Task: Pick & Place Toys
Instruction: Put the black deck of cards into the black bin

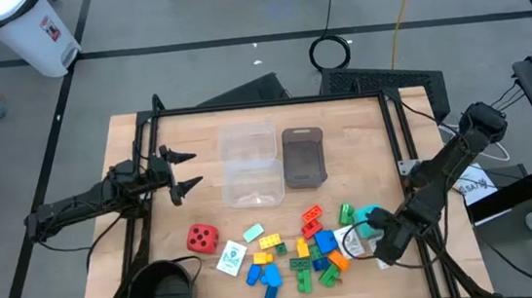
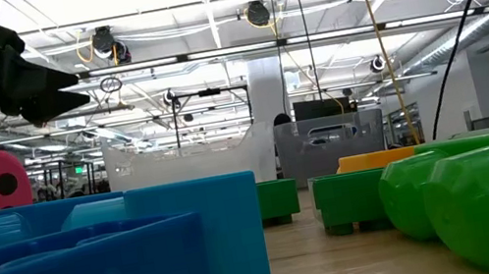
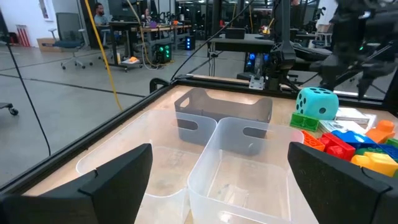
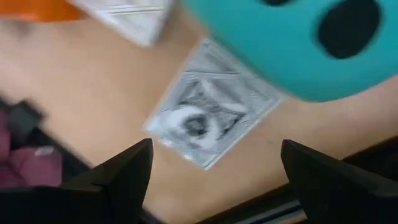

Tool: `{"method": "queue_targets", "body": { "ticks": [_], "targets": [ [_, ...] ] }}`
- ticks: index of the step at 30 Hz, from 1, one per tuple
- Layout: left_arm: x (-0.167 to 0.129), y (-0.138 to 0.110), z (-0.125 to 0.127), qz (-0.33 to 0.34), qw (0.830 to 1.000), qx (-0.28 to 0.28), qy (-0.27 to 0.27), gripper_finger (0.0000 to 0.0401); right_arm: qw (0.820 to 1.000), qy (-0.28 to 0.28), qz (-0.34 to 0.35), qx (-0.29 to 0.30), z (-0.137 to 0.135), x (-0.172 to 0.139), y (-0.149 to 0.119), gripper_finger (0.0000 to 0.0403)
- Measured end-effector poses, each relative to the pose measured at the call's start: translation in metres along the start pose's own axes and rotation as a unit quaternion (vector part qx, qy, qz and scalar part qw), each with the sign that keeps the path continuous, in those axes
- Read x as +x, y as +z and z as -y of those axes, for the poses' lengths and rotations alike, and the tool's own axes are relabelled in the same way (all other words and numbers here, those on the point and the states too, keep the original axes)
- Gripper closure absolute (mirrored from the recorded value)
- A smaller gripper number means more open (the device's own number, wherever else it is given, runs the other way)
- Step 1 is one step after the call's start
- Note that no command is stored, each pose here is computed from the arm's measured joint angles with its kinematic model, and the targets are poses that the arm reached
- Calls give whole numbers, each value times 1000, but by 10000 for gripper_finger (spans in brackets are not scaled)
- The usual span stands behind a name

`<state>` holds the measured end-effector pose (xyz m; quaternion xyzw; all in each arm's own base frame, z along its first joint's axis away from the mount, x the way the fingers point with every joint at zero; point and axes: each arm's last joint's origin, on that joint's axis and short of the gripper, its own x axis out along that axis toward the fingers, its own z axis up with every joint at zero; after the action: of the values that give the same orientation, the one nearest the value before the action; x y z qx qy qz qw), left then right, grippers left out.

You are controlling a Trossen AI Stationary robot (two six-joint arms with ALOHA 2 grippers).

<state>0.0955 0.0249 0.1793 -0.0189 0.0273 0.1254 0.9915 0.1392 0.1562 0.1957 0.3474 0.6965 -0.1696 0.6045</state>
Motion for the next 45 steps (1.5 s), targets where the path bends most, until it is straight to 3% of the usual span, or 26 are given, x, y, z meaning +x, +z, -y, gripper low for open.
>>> {"method": "queue_targets", "body": {
  "ticks": [10, 13, 16, 22, 26, 34, 37, 39, 45],
  "targets": [
    [0, 0, 0, 0, 1000, 0, 0, 22, 991, 86, -5, 103, 3, 29, 10, 61],
    [0, 0, 0, 0, 1000, 0, 0, 22, 988, 86, 19, 131, 2, 32, 8, 58],
    [0, 0, 0, 0, 1000, 0, 0, 22, 987, 67, 45, 137, 2, 40, 6, 58],
    [0, 0, 0, 0, 1000, 0, 0, 22, 986, -22, 88, 137, 10, 63, 9, 57],
    [0, 0, 0, 0, 1000, 0, 0, 22, 980, -38, 143, 131, 12, 65, 16, 57],
    [0, 0, 0, 0, 1000, 0, 0, 22, 948, -74, 294, 96, 25, 48, 36, 57],
    [0, 0, 0, 0, 1000, 0, 0, 22, 948, -102, 288, 88, 32, 41, 40, 57],
    [0, 0, 0, 0, 1000, 0, 1, 22, 950, -88, 286, 93, 29, 33, 41, 57],
    [0, 0, 0, 3, 1000, 0, 0, 22, 940, -125, 299, 106, 37, 29, 47, 57]
  ]
}}
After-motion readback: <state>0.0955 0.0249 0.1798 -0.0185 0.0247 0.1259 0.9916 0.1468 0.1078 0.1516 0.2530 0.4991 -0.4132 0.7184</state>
